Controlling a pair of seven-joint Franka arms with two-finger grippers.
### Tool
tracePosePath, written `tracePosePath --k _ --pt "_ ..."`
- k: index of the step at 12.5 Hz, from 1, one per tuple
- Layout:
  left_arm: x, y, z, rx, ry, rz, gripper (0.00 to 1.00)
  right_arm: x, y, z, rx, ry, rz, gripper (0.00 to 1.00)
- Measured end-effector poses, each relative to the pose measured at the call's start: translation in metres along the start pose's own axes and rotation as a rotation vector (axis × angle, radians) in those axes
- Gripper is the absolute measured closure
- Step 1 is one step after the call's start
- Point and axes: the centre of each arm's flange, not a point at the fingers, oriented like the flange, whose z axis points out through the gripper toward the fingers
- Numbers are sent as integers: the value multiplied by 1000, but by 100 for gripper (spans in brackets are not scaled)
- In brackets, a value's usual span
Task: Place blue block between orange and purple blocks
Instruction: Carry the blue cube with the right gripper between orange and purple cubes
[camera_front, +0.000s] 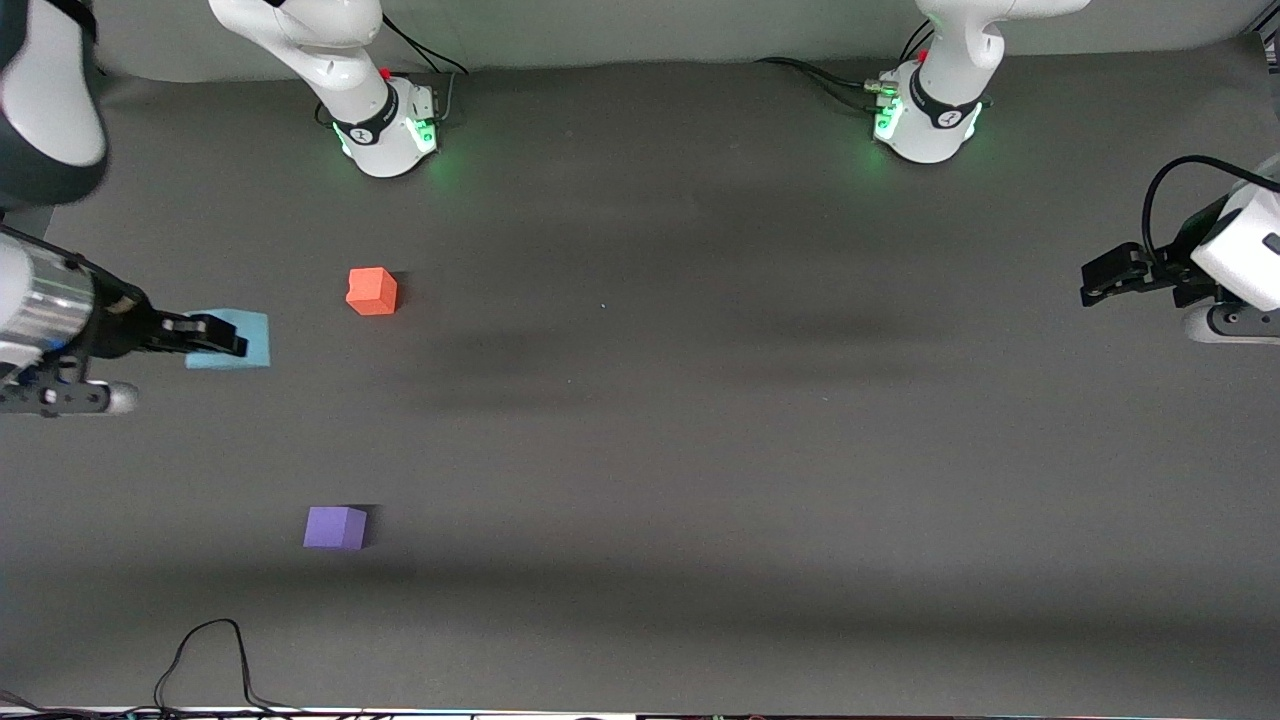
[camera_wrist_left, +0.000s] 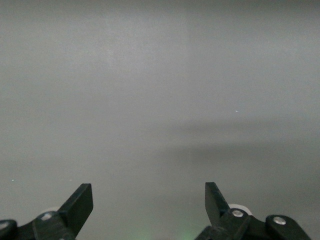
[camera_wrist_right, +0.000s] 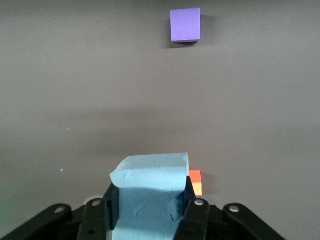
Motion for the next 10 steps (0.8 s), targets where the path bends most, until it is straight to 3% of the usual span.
tracePosePath --k 2,7,10 --pt "0 0 0 0 0 0 0 8 6 56 0 16 13 50" --pt "0 0 1 1 -1 0 0 2 27 229 1 116 -26 50" --pt "0 0 1 1 -1 0 0 -7 35 291 3 150 -63 50"
